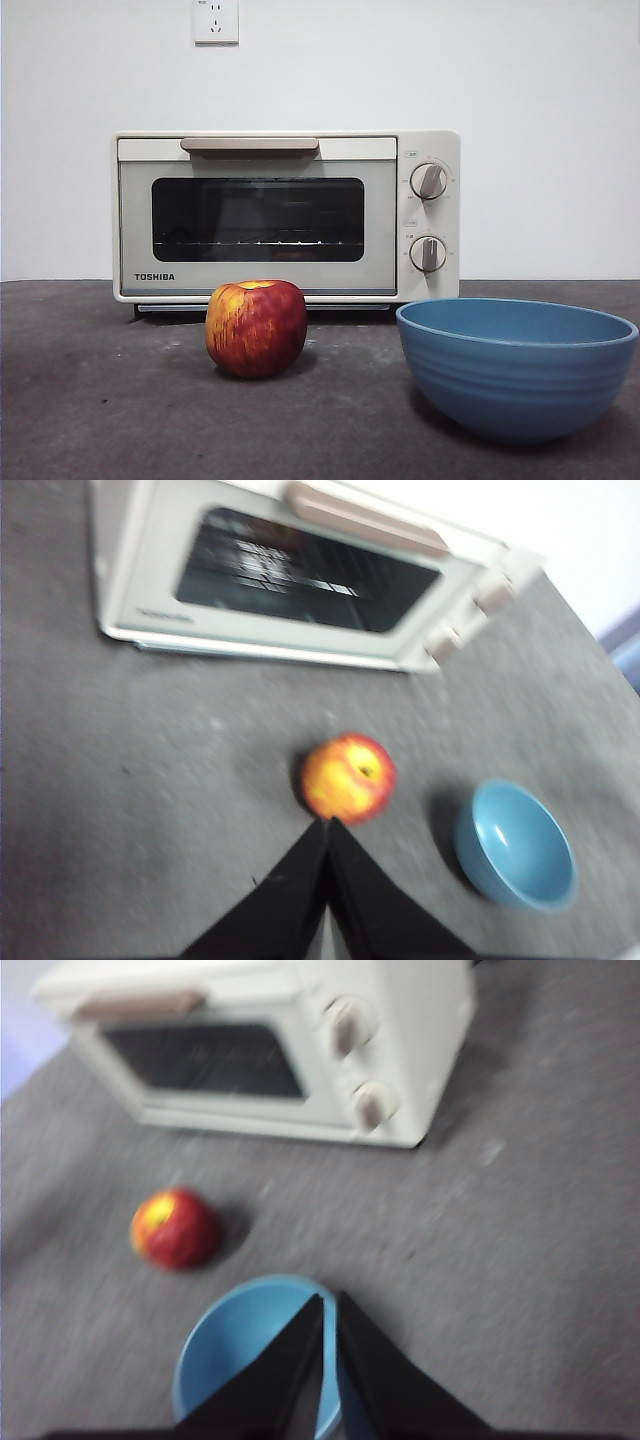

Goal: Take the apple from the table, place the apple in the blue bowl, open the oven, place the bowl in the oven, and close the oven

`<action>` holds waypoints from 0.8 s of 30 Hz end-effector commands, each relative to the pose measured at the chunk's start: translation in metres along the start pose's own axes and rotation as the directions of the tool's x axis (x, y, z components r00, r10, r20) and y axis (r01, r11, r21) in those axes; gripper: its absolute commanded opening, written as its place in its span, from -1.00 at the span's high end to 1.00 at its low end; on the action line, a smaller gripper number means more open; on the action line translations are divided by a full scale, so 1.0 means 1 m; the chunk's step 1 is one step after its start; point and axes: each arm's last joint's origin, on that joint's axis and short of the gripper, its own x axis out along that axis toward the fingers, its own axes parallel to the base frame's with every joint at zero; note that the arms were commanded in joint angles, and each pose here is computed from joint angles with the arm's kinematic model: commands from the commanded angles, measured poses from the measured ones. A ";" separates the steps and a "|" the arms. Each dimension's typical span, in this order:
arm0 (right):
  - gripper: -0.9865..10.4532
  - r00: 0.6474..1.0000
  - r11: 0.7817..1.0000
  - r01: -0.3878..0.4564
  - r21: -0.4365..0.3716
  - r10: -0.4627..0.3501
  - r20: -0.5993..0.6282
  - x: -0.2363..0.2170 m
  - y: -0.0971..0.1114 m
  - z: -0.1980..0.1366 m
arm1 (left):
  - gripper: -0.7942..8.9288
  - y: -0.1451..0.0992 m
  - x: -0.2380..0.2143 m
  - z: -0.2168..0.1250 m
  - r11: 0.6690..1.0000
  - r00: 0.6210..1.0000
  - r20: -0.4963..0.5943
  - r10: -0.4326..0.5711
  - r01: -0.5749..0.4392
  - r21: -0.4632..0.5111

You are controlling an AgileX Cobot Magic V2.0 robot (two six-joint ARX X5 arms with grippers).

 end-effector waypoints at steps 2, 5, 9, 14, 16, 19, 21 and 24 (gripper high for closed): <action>0.82 0.994 0.992 -0.068 -0.102 0.059 -0.090 0.000 0.010 0.012 | 0.82 -0.009 -0.005 0.008 0.996 0.998 -0.058 -0.032 0.037 0.077; 0.82 0.983 0.983 -0.114 -0.144 0.091 -0.160 0.001 0.017 0.017 | 0.82 -0.014 -0.006 0.008 0.994 0.993 -0.111 -0.051 0.062 0.093; 0.82 0.972 0.973 -0.154 -0.175 0.117 -0.204 0.005 0.024 0.018 | 0.82 -0.016 -0.006 0.007 0.991 0.988 -0.139 -0.069 0.084 0.104; 0.82 0.963 0.964 -0.179 -0.195 0.132 -0.233 0.009 0.028 0.017 | 0.82 -0.017 -0.006 0.008 0.990 0.988 -0.138 -0.073 0.088 0.107; 0.82 0.962 0.961 -0.189 -0.200 0.140 -0.237 0.009 0.029 0.017 | 0.82 -0.017 -0.006 0.008 0.990 0.988 -0.138 -0.073 0.088 0.108; 0.79 0.963 0.959 -0.194 -0.206 0.146 -0.226 0.009 0.030 0.018 | 0.82 -0.017 -0.006 0.008 0.990 0.988 -0.138 -0.073 0.088 0.108; 0.55 0.965 0.960 -0.192 -0.203 0.147 -0.219 0.009 0.030 0.018 | 0.82 -0.017 -0.006 0.008 0.990 0.988 -0.138 -0.073 0.088 0.108; -0.02 0.966 0.971 -0.176 -0.164 0.138 -0.219 0.009 0.030 0.018 | 0.82 -0.017 -0.006 0.008 0.990 0.988 -0.138 -0.073 0.088 0.107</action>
